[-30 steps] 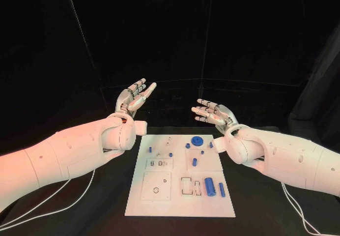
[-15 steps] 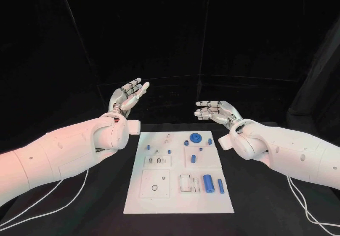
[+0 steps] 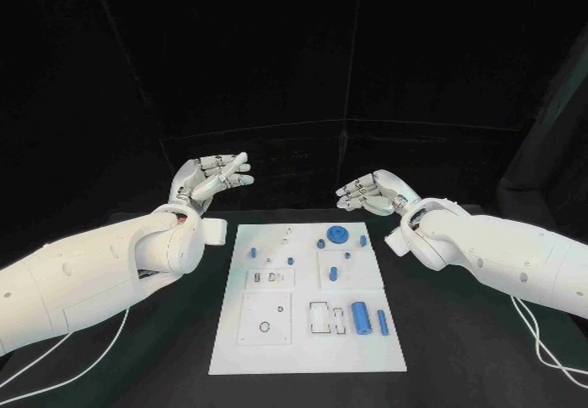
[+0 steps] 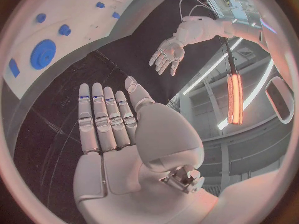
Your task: Assemble the parts on the task board
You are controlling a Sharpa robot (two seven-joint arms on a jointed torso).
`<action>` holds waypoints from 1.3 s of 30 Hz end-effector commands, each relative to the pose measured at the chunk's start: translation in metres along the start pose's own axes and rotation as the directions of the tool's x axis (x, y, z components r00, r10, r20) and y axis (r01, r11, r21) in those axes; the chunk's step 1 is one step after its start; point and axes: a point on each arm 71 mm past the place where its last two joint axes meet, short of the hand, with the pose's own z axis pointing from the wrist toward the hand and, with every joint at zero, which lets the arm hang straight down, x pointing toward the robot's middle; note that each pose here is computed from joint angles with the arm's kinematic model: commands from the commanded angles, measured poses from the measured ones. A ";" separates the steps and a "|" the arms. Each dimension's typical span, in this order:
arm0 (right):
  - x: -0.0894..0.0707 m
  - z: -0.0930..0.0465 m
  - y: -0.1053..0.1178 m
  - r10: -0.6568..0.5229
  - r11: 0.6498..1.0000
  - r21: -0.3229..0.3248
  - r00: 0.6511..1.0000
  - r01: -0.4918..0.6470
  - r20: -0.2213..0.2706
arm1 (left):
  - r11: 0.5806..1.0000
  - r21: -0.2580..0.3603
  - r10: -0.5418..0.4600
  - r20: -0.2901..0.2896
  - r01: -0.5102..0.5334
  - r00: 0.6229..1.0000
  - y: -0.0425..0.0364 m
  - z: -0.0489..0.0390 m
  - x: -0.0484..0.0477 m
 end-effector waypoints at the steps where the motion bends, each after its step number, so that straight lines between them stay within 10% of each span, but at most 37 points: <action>1: 0.003 0.004 0.007 -0.273 0.962 -0.043 0.959 0.270 -0.082 | 0.999 0.038 0.013 -0.078 -0.010 0.997 -0.0067 -0.0052 0.0066; 19: 0.020 0.025 0.027 -0.705 0.706 -0.100 0.682 0.702 -0.192 | 0.999 0.017 -0.034 -0.206 0.038 0.978 -0.0178 -0.0281 0.0225; 39: 0.035 0.031 0.031 -0.742 0.660 -0.126 0.617 0.741 -0.262 | 0.999 0.002 -0.048 -0.220 0.050 0.974 -0.0192 -0.0307 0.0234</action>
